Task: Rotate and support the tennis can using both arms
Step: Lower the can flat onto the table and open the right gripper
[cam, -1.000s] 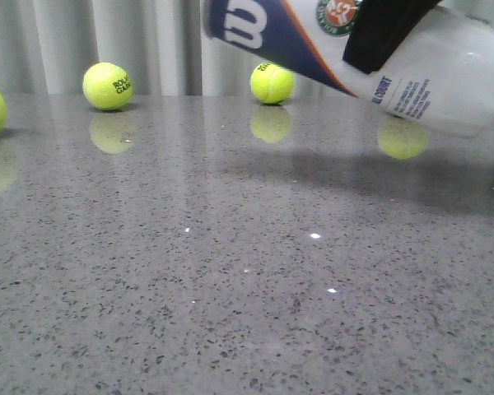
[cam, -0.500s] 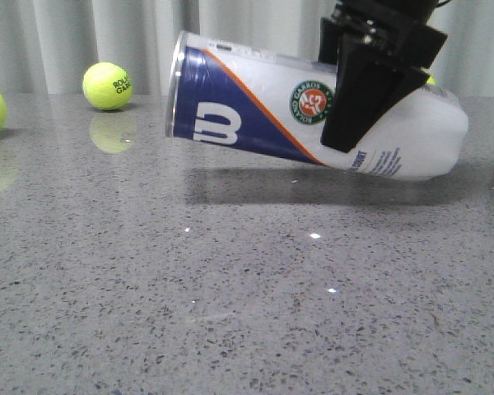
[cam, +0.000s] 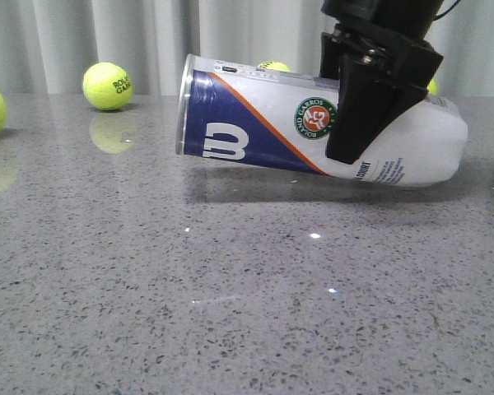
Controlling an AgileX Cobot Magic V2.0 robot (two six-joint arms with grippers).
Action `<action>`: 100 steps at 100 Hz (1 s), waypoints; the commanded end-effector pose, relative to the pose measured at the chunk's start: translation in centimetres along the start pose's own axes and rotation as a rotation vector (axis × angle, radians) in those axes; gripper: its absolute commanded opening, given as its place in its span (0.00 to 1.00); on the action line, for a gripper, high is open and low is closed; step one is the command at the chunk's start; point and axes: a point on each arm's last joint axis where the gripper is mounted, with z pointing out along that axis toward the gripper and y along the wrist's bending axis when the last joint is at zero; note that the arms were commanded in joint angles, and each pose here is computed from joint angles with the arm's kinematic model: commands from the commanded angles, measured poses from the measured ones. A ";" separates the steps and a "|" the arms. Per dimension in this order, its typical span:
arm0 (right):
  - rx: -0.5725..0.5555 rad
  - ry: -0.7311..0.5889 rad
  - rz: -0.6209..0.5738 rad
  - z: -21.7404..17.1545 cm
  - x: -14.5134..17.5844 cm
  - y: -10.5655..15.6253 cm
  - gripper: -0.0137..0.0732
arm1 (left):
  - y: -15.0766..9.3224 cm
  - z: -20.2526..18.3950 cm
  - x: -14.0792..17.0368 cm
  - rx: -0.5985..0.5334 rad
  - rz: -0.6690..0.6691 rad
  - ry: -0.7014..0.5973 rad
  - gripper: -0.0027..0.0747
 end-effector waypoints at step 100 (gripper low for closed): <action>0.083 -0.068 -0.046 -5.7 -2.2 -0.8 0.91 | 0.0 0.0 0.7 -0.003 -0.014 -0.068 0.01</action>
